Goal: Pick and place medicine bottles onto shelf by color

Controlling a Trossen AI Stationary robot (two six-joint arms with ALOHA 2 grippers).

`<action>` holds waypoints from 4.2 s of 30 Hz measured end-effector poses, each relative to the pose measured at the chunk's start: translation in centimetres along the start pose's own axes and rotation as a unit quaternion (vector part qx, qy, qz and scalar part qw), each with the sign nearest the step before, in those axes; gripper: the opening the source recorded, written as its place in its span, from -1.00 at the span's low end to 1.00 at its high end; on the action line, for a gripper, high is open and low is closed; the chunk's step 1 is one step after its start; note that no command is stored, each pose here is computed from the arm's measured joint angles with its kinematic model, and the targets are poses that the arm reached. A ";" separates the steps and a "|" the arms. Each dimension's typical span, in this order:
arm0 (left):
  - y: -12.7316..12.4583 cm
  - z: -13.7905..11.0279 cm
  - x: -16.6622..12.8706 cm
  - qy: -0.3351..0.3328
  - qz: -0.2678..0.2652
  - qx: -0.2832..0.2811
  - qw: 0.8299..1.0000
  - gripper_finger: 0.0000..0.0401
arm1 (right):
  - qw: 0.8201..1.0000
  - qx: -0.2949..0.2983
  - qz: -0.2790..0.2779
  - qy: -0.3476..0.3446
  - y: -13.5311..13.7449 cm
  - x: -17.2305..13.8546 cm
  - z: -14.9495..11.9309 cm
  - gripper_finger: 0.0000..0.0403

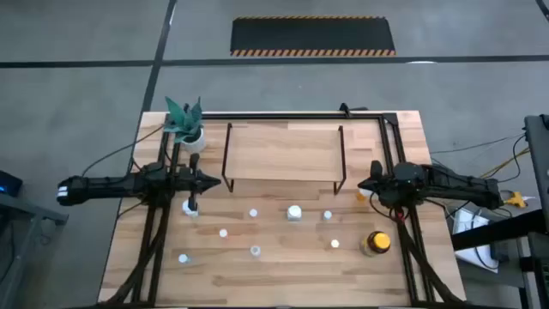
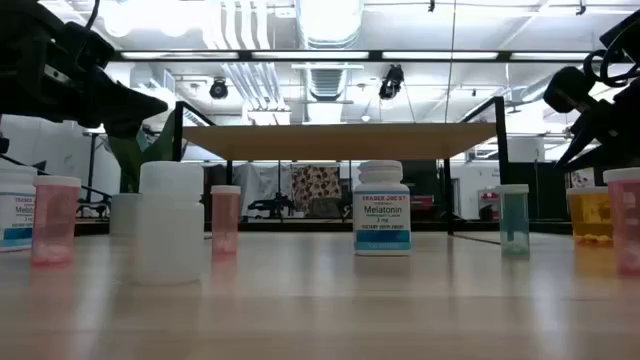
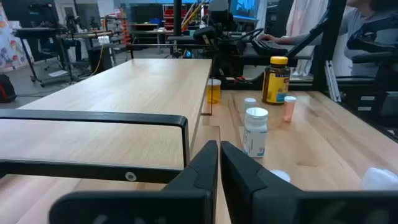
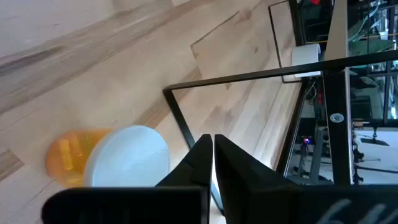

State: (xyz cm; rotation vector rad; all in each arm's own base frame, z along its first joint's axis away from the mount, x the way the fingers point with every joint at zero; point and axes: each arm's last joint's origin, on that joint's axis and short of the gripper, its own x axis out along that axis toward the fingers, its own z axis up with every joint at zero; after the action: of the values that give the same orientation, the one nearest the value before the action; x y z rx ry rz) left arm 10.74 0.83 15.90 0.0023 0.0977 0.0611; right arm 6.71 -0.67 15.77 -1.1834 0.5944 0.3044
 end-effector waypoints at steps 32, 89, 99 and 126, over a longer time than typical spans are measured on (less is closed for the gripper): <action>0.0 0.0 0.0 0.000 0.000 0.000 1.000 -1.00 | 1.000 0.000 0.000 0.000 0.0 0.0 0.0 -0.96; 0.0 0.0 0.0 0.000 0.000 0.000 1.000 -1.00 | 1.000 0.000 0.000 0.000 0.0 0.0 0.0 -0.96; 0.0 0.0 0.0 0.000 0.000 0.000 1.000 -1.00 | 1.000 0.000 0.000 0.000 0.0 0.0 0.0 -0.96; -0.1 6.2 -2.3 -0.330 -0.098 -0.230 0.910 -1.00 | 0.999 -0.013 -0.020 0.037 -0.2 0.0 -0.2 -0.96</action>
State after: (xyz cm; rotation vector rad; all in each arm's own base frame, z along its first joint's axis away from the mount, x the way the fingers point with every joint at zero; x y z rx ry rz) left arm 9.09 0.60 22.33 -0.4586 -0.5973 -0.1220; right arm 6.77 -0.92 15.91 -1.2352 0.6322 0.2348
